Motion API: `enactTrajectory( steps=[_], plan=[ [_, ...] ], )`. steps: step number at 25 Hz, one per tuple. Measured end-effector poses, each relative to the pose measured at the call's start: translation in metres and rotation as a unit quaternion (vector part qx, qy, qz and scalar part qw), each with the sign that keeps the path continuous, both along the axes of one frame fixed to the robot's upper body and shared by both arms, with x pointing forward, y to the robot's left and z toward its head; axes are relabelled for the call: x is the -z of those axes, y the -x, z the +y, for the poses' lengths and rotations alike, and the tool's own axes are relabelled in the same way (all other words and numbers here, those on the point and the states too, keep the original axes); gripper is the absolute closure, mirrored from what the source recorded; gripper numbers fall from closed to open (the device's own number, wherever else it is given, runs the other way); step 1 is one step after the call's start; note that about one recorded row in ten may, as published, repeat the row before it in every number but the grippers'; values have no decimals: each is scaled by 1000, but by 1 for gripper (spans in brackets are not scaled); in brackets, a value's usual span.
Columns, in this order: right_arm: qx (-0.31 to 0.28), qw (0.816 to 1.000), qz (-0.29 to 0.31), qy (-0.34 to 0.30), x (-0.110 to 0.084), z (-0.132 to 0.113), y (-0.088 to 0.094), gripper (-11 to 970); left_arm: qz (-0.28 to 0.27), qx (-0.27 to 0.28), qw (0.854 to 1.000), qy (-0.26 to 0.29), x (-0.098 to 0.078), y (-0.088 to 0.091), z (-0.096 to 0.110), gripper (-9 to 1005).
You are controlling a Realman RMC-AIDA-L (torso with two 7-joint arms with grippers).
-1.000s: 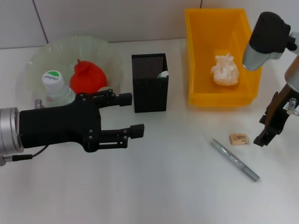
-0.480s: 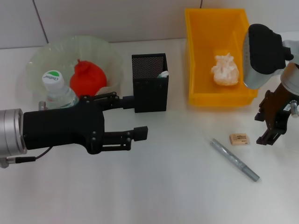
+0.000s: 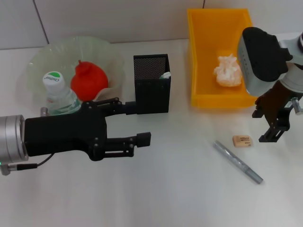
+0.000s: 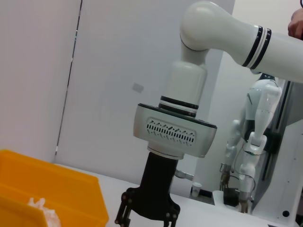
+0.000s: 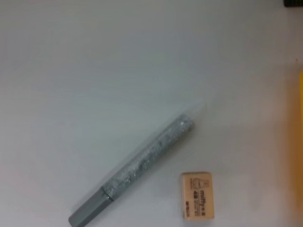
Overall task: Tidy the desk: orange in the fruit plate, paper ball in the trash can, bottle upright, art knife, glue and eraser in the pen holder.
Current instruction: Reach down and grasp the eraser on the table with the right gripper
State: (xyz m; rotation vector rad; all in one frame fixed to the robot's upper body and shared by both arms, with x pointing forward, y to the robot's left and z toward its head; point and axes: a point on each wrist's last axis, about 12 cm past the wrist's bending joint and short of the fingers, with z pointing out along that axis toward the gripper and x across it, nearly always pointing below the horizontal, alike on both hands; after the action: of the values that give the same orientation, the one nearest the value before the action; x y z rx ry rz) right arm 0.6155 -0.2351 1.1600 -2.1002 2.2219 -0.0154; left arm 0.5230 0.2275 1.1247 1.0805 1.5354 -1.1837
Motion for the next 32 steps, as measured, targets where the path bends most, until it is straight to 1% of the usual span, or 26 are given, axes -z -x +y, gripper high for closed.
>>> enactTrajectory(
  steps=[6,10,21,32],
  plan=[
    [-24,1000,6,-2,3,11,2,391,4,13,1000,-2,2,3,-4,194],
    [-32,999,14,-1,9,16,7,391,5,19,1000,-2,2,5,-4,194],
    [-26,999,23,-7,18,12,14,392,11,31,999,-4,5,9,-7,194],
    [-25,999,18,-14,19,13,14,393,13,38,999,-4,5,11,-7,194]
  ],
)
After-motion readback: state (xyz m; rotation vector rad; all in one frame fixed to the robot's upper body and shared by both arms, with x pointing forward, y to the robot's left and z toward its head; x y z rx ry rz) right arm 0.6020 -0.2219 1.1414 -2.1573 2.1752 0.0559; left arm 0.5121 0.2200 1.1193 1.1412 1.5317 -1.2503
